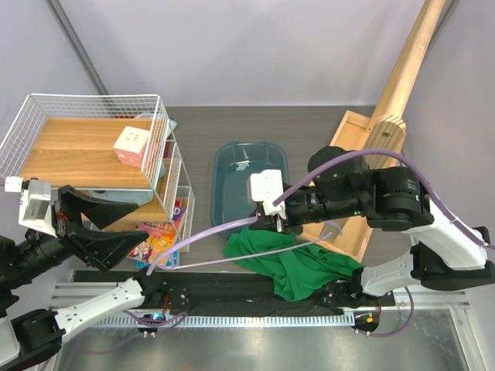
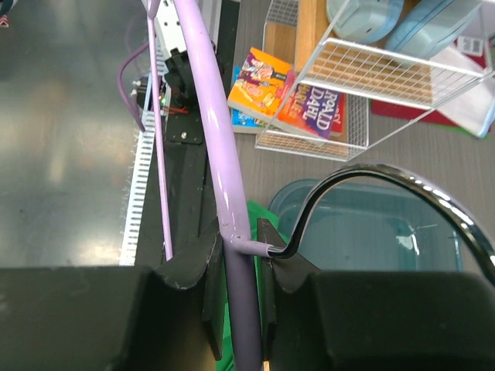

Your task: Remove the tank top from the hanger

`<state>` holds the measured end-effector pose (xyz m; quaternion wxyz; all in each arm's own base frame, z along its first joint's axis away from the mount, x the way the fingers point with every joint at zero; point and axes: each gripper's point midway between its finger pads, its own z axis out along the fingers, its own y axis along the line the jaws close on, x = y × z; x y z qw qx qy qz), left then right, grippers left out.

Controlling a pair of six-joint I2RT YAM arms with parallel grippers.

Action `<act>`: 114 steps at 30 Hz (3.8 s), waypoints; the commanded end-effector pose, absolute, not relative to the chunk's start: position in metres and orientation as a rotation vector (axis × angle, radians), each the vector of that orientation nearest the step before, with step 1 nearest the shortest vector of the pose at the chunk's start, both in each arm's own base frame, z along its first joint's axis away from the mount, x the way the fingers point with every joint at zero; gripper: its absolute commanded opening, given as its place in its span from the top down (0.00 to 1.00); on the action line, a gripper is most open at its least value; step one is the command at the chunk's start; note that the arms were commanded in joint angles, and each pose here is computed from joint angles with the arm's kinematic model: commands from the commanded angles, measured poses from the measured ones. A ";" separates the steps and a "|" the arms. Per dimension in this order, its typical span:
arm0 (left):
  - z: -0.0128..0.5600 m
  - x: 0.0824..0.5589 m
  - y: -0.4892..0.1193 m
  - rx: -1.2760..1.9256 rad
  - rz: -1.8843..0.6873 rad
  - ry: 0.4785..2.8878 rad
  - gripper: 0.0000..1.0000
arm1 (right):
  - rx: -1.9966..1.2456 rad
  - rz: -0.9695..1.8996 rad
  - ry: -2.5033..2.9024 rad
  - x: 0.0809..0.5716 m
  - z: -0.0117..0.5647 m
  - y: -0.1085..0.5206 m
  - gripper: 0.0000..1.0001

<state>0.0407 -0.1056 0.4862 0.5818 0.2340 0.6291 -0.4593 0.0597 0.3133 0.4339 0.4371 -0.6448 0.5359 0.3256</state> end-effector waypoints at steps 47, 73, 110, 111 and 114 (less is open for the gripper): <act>0.415 0.050 -0.180 0.806 -1.153 1.790 1.00 | -1.198 0.845 1.407 0.077 0.469 0.274 0.59; 0.511 0.165 -0.289 0.891 -0.941 1.569 1.00 | -0.771 1.485 0.668 -0.028 0.642 0.101 0.00; 0.516 0.228 -0.448 1.121 -1.428 1.250 1.00 | -0.670 1.318 0.731 -0.023 0.642 0.073 0.00; 0.511 0.229 -0.451 1.121 -1.432 1.265 1.00 | -0.669 1.316 0.731 -0.023 0.642 0.073 0.00; 0.498 0.235 -0.456 1.113 -1.435 1.314 1.00 | -0.669 1.314 0.733 -0.023 0.642 0.073 0.00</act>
